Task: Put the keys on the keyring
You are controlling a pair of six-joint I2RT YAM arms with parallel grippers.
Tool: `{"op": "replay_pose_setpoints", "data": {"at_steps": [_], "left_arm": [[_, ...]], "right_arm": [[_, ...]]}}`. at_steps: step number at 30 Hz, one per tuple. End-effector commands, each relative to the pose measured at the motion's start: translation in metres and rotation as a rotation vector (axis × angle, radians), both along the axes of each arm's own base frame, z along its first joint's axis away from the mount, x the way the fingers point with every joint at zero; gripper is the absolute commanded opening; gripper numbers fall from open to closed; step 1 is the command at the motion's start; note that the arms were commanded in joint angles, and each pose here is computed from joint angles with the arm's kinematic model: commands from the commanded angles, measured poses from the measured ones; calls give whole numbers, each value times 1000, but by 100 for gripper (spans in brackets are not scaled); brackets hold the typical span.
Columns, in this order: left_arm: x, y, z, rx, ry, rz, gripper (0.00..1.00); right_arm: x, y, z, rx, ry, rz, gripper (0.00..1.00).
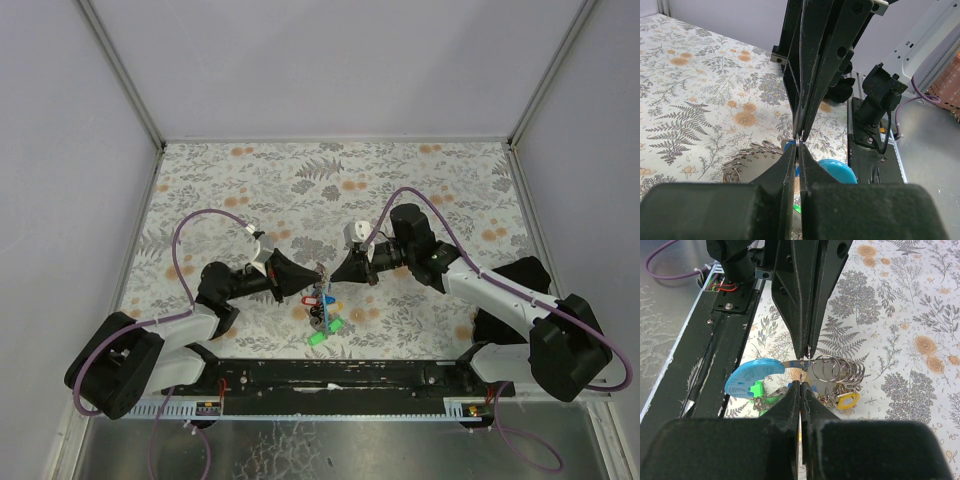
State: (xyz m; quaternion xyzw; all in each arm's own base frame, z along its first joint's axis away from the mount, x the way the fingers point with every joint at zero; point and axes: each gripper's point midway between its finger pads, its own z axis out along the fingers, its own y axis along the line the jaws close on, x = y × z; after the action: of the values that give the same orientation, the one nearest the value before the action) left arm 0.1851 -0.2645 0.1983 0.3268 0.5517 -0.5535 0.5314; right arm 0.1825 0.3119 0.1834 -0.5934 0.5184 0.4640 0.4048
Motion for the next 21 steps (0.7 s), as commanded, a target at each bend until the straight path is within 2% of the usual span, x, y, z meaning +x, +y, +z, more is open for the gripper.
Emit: {"op": "replay_pose_setpoints", "data": {"at_steps": [1,21], "left_arm": [[-2,-2,35,-72,-136,-15,0],[-5,-2,36,-77,-136,-28,0]], "right_arm": [[-3,5,17,53,-47,30,0],[-4,7,20,69,-40,39,0]]}}
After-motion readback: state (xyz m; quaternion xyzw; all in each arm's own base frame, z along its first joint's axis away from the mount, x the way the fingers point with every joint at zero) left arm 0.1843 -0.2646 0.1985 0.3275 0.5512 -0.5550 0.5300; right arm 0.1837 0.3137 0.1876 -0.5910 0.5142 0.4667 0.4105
